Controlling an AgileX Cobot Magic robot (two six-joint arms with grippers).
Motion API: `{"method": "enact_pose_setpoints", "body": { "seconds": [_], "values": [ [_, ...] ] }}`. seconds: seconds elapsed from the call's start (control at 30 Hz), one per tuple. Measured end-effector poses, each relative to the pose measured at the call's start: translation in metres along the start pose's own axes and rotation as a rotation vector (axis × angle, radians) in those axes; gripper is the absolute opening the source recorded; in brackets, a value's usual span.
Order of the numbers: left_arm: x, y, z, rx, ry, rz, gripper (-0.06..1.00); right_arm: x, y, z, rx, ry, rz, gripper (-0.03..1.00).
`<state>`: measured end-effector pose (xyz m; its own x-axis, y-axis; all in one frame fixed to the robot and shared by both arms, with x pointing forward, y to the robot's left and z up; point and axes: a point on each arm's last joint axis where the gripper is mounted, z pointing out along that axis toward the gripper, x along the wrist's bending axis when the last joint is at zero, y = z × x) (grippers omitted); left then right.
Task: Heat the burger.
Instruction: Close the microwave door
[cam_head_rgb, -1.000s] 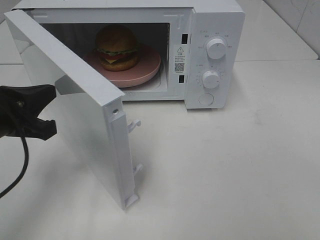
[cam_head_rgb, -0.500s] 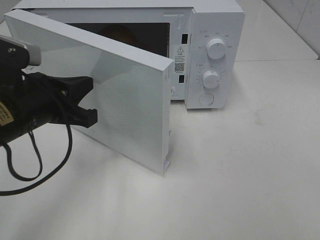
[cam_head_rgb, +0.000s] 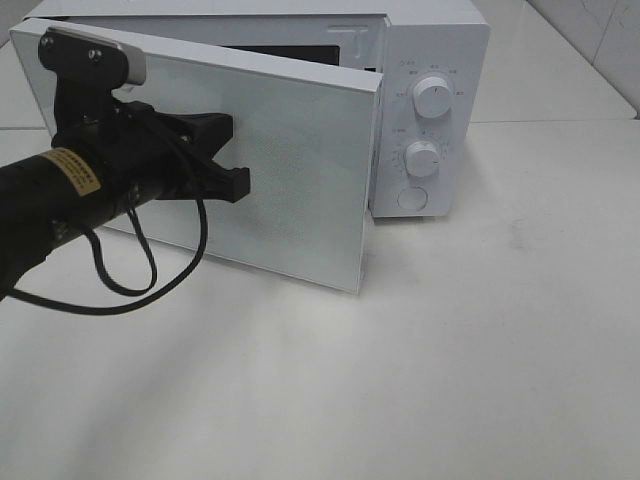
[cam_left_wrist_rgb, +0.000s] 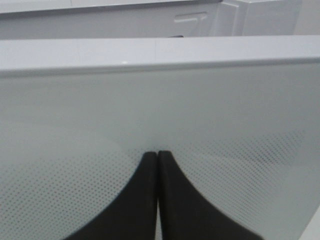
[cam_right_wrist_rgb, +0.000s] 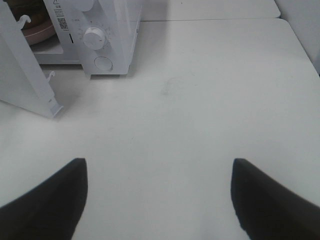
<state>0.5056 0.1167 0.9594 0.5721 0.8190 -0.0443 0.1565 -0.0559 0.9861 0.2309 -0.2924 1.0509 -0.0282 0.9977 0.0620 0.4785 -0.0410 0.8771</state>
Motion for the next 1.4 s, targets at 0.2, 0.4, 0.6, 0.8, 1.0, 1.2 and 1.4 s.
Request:
{"method": "enact_pose_setpoints", "body": {
  "seconds": [0.2, 0.4, 0.6, 0.8, 1.0, 1.2, 1.4],
  "values": [
    [0.000, 0.008, 0.017, -0.006, 0.001, 0.000, 0.00, 0.000, 0.000, 0.000, 0.000, 0.000, 0.000, 0.76],
    [0.000, 0.010, 0.035, -0.003, 0.001, 0.000, 0.00, 0.000, 0.000, 0.000, 0.000, 0.000, 0.000, 0.76],
    [0.000, 0.013, 0.049, -0.021, 0.001, 0.001, 0.00, 0.000, 0.000, 0.000, 0.000, 0.000, 0.000, 0.76],
    [0.001, 0.016, 0.065, -0.034, 0.002, -0.004, 0.00, 0.000, 0.000, 0.000, 0.000, 0.000, 0.000, 0.76],
    [-0.006, 0.015, 0.080, -0.014, -0.025, 0.014, 0.00, 0.000, 0.000, 0.000, 0.000, 0.000, 0.000, 0.76],
    [-0.009, 0.012, 0.088, 0.000, -0.038, 0.027, 0.00, 0.000, 0.000, 0.000, 0.000, 0.000, 0.000, 0.76],
    [-0.011, 0.010, 0.102, -0.004, -0.022, -0.002, 0.00, 0.000, 0.000, 0.000, 0.000, 0.000, 0.000, 0.76]
  ]
}}
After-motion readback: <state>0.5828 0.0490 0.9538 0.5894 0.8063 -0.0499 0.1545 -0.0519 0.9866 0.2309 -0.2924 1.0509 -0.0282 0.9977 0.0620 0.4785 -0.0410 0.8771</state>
